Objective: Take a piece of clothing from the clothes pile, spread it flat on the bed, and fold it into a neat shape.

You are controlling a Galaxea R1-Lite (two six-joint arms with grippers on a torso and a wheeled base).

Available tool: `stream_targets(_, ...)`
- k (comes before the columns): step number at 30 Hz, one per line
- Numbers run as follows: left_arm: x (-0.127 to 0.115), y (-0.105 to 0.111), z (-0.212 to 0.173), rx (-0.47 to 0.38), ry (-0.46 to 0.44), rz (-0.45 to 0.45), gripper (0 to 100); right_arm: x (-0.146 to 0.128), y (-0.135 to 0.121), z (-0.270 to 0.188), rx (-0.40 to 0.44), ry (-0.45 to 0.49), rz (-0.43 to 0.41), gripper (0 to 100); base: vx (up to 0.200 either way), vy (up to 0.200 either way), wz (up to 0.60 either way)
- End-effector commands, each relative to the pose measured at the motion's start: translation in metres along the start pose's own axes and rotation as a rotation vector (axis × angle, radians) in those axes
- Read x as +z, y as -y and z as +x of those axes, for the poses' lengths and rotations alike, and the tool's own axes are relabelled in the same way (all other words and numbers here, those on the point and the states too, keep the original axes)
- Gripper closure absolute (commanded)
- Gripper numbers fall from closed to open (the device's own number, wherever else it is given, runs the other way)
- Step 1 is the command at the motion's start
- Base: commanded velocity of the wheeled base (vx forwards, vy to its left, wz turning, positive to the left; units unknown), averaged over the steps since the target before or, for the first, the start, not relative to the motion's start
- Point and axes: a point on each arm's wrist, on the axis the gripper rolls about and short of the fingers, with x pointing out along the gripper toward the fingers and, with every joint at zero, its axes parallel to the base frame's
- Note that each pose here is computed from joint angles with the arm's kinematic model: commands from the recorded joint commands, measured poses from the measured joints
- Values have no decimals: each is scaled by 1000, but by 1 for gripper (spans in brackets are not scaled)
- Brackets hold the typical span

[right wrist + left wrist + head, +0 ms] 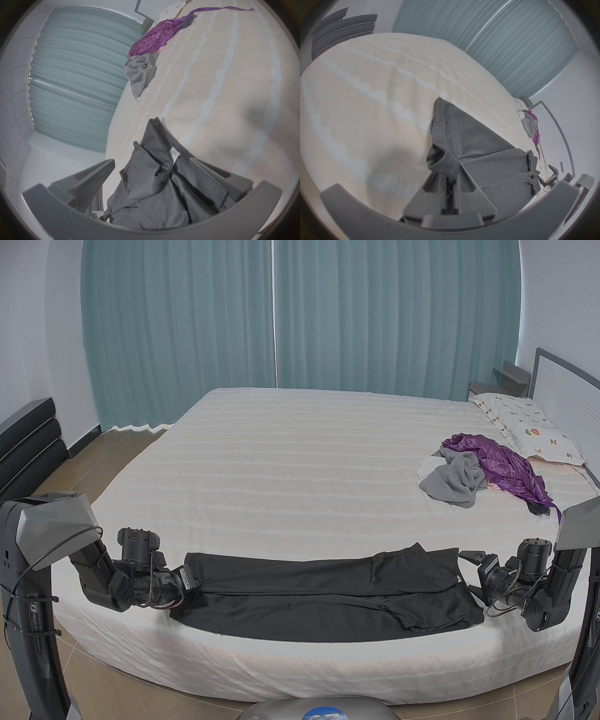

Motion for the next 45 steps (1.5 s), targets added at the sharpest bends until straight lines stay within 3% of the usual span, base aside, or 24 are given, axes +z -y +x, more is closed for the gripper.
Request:
stream_targets(1, 1, 1, -1, -2, 5, 1, 100, 0, 0, 0, 1, 0, 0, 0, 0, 0, 0)
stream_targets(45, 3, 2, -2, -6, 13, -15, 100, 0, 0, 0, 0, -1, 0, 0, -9, 0, 0)
